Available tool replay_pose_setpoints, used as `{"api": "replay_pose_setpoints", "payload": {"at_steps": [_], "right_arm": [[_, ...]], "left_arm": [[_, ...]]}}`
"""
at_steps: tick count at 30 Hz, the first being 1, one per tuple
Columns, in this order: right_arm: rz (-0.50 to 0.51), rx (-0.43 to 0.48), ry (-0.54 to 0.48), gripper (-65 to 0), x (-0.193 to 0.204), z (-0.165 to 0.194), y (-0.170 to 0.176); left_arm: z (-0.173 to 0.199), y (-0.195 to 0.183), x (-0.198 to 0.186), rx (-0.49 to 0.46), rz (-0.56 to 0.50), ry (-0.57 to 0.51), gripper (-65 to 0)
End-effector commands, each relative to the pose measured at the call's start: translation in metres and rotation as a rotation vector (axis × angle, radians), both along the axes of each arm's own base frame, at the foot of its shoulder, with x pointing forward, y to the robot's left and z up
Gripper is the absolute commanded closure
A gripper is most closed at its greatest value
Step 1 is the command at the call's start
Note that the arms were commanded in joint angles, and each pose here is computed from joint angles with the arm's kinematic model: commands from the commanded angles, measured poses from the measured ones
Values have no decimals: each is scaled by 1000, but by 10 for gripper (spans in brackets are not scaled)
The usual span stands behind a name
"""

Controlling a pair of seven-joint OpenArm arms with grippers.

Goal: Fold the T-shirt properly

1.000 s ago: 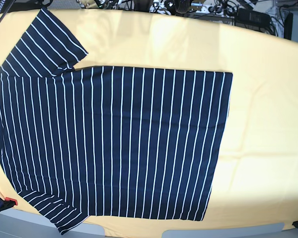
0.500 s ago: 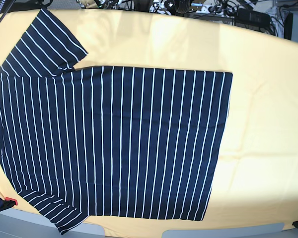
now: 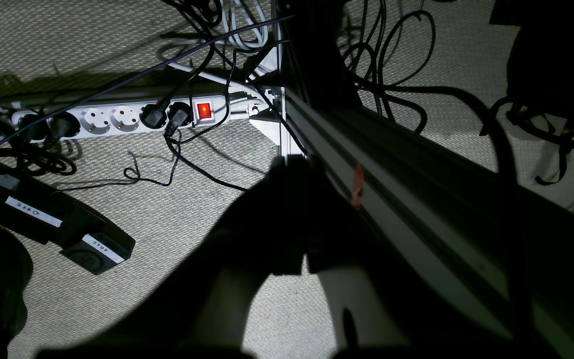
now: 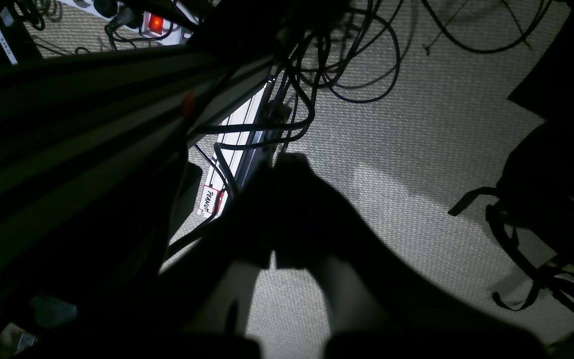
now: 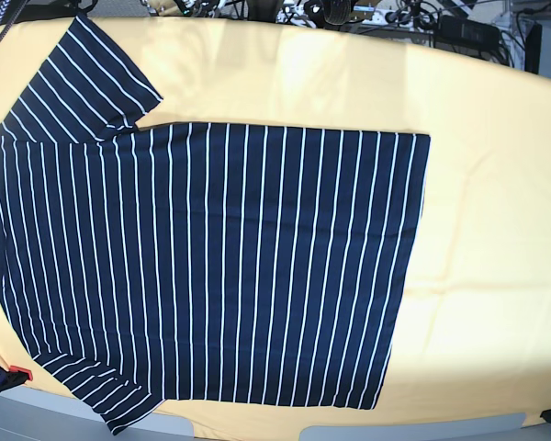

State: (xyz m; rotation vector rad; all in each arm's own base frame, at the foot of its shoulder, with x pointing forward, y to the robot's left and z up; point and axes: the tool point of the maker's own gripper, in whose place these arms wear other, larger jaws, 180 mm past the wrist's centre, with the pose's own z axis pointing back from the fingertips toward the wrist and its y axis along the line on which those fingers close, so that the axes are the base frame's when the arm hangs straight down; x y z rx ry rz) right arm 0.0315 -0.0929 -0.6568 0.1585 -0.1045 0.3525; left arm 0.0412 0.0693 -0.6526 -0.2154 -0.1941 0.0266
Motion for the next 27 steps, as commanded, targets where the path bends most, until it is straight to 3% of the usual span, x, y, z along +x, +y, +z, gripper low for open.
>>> {"api": "replay_pose_setpoints", "payload": {"at_steps": [1, 3, 7, 13, 18, 22, 27], "right_arm": [[4, 3, -18, 0, 5, 1, 0], [6, 9, -11, 0, 4, 1, 1], [38, -18, 118, 0, -19, 0, -6], [94, 18, 236, 0, -82, 12, -22], [148, 17, 246, 0, -128, 36, -46], [198, -18, 232, 0, -157, 66, -66], [225, -25, 164, 0, -173, 114, -60]], "left_arm": [[1, -6, 2, -17, 1, -8, 0], [1, -6, 0, -16, -9, 4, 0], [1, -11, -17, -4, -136, 101, 0], [13, -17, -57, -16, -204, 131, 0], [30, -8, -99, -32, -217, 147, 0], [56, -8, -131, -60, -323, 138, 0], [101, -10, -157, -94, -407, 121, 0]]}}
